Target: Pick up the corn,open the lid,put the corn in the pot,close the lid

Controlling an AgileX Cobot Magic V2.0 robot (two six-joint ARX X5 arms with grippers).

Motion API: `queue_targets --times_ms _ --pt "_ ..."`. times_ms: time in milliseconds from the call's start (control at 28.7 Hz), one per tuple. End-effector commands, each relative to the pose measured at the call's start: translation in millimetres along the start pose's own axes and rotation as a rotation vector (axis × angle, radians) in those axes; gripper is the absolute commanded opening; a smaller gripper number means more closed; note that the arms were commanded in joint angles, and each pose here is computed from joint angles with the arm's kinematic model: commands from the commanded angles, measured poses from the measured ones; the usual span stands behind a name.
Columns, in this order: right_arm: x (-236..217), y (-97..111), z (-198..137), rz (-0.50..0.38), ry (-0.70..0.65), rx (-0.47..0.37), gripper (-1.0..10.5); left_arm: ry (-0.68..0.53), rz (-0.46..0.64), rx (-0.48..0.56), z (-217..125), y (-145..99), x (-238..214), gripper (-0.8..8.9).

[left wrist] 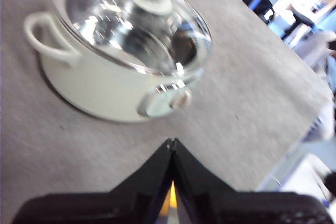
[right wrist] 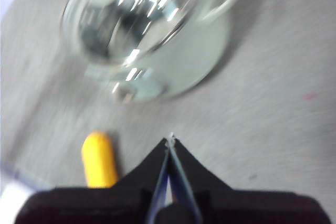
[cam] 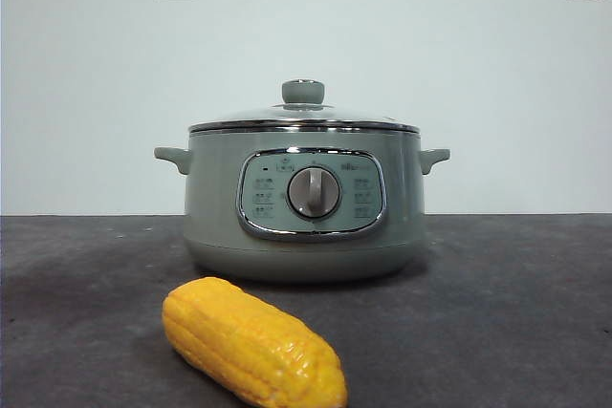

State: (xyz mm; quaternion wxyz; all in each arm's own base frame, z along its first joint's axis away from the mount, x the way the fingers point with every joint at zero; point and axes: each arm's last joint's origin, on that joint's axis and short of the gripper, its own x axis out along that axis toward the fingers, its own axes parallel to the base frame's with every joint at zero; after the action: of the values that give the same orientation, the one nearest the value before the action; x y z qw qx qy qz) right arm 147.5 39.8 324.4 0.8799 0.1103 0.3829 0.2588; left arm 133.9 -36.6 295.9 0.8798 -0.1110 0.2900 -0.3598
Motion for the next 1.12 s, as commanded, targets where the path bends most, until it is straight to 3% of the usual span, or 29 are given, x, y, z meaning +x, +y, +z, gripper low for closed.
queue_targets --times_ms 35,244,384,454,593,803,1117 --pt "16 10 2 0.021 0.064 -0.032 0.6 0.034 -0.036 0.044 -3 -5 3 -0.06" --pt "60 42 -4 0.058 0.21 -0.106 2.6 0.091 -0.086 0.081 -8 -13 7 -0.06" --pt "87 66 -13 0.098 0.289 -0.145 4.8 0.108 -0.117 0.097 -9 -18 10 -0.06" --pt "100 75 -18 0.117 0.331 -0.152 5.4 0.116 -0.125 0.1 -10 -19 10 -0.06" --pt "127 94 -33 0.128 0.432 -0.182 5.4 0.133 -0.134 0.101 -12 -21 11 -0.06" --pt "169 124 -55 0.031 0.536 -0.299 5.4 0.143 -0.139 0.098 -14 -22 9 -0.06" --pt "220 143 -77 -0.012 0.612 -0.382 5.4 0.162 -0.138 0.113 -17 -22 8 -0.06"
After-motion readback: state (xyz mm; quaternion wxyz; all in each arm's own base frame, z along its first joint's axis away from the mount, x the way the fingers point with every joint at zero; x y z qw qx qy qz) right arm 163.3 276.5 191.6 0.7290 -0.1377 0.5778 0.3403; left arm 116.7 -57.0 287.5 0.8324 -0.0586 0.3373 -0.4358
